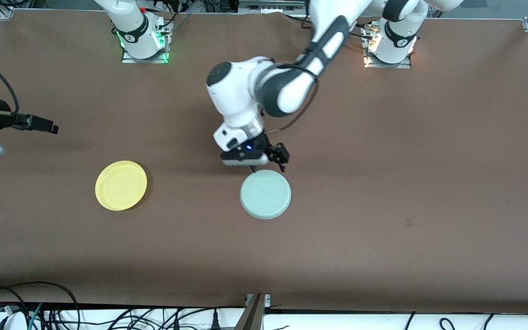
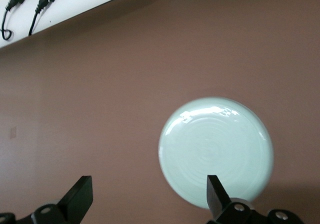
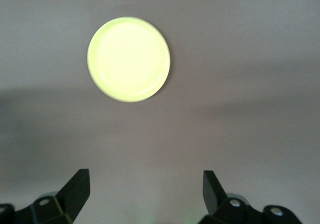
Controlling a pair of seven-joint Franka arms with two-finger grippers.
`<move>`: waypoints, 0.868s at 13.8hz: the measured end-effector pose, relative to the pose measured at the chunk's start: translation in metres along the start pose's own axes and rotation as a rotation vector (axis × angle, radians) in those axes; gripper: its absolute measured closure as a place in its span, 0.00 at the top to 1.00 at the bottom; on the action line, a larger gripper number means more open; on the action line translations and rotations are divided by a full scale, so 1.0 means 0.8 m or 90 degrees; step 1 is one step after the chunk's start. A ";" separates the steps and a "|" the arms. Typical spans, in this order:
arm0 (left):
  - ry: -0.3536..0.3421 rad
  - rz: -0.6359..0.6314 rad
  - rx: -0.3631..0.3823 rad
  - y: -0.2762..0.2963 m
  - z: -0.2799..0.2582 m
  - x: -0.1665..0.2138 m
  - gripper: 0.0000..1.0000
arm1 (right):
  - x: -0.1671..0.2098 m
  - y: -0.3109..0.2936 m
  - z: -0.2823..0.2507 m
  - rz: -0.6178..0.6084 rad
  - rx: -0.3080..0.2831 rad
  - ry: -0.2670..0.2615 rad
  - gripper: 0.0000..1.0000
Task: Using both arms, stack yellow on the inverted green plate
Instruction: 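Grasp the yellow plate rim with the right gripper while the left gripper withdraws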
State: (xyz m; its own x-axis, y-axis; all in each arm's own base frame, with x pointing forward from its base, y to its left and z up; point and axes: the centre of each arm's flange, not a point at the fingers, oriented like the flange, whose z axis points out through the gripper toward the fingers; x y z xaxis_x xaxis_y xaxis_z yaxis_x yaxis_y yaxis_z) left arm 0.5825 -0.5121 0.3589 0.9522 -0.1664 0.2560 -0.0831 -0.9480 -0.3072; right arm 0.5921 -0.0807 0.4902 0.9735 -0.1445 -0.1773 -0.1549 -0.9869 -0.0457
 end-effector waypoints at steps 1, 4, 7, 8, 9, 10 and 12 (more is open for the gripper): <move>-0.017 -0.002 -0.025 -0.049 -0.005 0.030 1.00 | 0.015 0.012 0.016 0.010 0.003 0.010 1.00; -0.060 -0.016 -0.083 -0.209 0.002 0.095 1.00 | 0.069 0.024 0.084 0.021 0.006 0.044 1.00; -0.084 -0.045 -0.141 -0.345 0.009 0.122 1.00 | 0.113 0.025 0.176 0.022 0.006 0.073 1.00; -0.091 -0.055 -0.155 -0.392 0.010 0.124 1.00 | 0.123 0.024 0.204 0.022 0.007 0.078 1.00; -0.099 -0.061 -0.167 -0.437 0.013 0.122 1.00 | 0.129 0.021 0.229 0.025 0.015 0.074 1.00; -0.105 -0.064 -0.184 -0.485 0.015 0.117 1.00 | 0.134 0.017 0.252 0.032 0.030 0.070 1.00; -0.114 -0.066 -0.217 -0.572 0.015 0.100 1.00 | 0.142 0.014 0.294 0.044 0.048 0.070 1.00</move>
State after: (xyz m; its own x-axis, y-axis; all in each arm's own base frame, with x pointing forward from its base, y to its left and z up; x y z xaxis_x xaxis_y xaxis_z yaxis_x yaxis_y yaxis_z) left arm 0.7003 -0.0883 0.5090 0.9944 -0.0434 0.0962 -0.0476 -0.9980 0.0416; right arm 0.6612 -0.0911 0.2385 0.9720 -0.2232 -0.0739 -0.2304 -0.9666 -0.1119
